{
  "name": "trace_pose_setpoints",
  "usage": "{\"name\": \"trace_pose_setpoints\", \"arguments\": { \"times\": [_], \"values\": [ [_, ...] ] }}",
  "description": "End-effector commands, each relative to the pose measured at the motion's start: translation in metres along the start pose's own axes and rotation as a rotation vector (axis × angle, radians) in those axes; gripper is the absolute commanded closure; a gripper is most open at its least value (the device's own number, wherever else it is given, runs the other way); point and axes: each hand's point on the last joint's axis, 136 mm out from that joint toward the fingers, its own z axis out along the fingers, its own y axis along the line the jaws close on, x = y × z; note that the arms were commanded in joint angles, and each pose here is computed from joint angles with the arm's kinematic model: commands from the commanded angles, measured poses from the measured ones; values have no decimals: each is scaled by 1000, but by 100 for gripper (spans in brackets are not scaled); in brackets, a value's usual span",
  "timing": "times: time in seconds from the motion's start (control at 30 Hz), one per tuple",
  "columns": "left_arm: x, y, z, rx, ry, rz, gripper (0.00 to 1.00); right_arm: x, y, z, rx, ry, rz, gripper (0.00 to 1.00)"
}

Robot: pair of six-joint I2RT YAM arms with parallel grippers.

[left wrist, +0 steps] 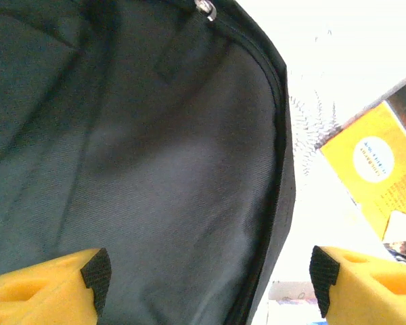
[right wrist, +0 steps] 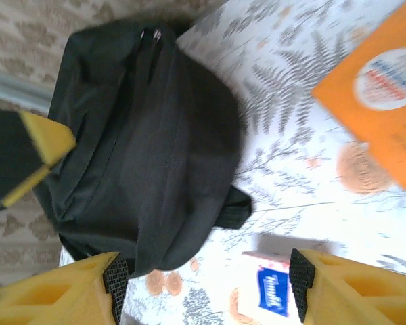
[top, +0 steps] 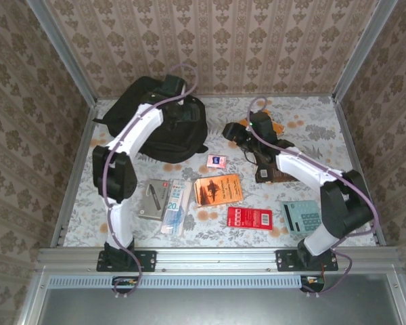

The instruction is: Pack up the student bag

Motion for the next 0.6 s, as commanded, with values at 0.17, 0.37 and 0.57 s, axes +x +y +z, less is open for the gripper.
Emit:
{"name": "trace_pose_setpoints", "arguments": {
  "times": [0.17, 0.37, 0.57],
  "values": [
    [9, -41, 31, -1, 64, 134, 30, 3, -51, -20, 164, -40, 0, 33],
    [14, -44, 58, -9, 84, 155, 43, 12, -56, -17, 165, 1, -4, 37],
    [14, -51, 62, -2, 77, 196, 56, 14, -49, -20, 133, 18, -15, 42]
  ]
}}
